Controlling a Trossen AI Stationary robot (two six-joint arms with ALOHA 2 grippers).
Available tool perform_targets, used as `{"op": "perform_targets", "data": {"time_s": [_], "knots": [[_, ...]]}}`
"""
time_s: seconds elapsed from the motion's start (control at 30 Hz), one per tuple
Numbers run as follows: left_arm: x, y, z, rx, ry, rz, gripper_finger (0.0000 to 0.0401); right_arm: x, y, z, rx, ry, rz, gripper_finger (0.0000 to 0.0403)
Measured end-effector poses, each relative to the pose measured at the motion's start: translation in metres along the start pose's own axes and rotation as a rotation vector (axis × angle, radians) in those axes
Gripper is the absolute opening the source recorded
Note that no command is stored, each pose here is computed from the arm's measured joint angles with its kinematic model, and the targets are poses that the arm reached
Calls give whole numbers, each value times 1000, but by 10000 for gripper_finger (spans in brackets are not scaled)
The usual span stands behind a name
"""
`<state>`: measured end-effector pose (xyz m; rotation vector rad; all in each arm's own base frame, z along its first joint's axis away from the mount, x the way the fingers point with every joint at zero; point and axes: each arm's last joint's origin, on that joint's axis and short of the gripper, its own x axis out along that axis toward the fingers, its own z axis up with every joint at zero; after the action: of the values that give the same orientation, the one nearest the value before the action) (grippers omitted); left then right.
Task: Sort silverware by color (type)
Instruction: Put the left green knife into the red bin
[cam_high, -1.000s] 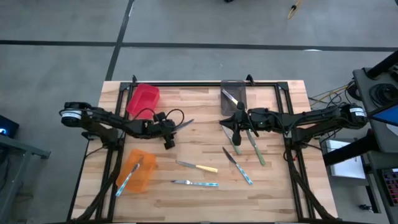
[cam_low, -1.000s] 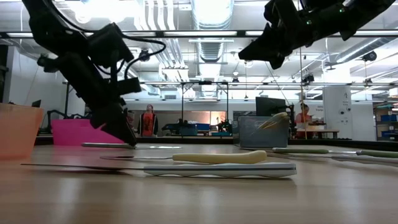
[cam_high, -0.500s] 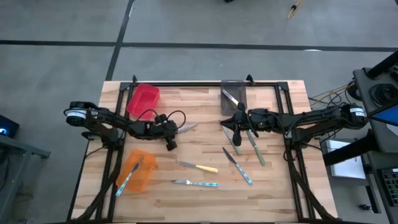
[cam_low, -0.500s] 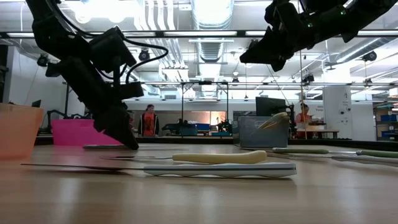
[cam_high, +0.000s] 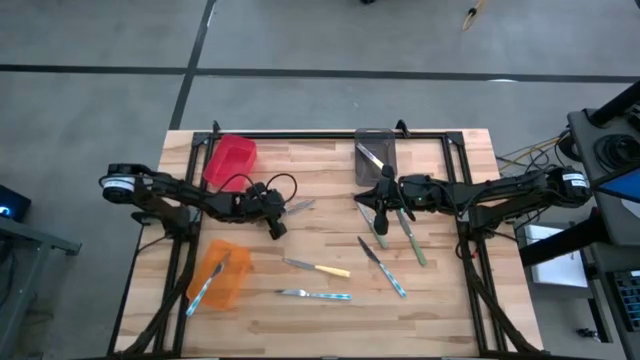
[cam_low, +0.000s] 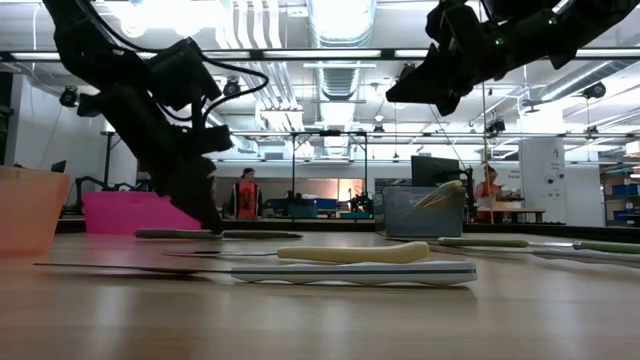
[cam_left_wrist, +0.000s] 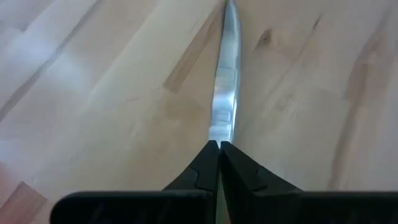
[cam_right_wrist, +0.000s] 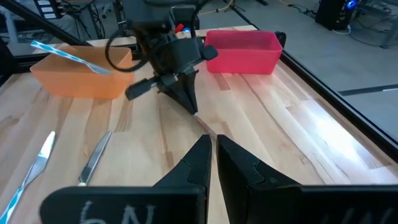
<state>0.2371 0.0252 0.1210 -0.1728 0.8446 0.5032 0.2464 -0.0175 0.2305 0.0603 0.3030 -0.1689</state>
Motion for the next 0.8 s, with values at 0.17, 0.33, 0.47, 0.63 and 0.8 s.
{"op": "perform_targets", "data": {"time_s": [0.17,0.33,0.47,0.63,0.8], "knots": [[-7,0,7,-2,-10,-13,2,0,0,0,3,1,0,18],[-14,0,11,42,-4,-24,1,1,0,-1,33,0,-6,18],[-22,0,15,135,-24,-101,1,9,0,-2,67,-28,-13,18],[-32,3,16,222,-27,-110,0,32,2,-11,69,-45,-12,18],[-37,4,17,235,-38,-111,0,66,-1,-6,45,0,-35,18]]}}
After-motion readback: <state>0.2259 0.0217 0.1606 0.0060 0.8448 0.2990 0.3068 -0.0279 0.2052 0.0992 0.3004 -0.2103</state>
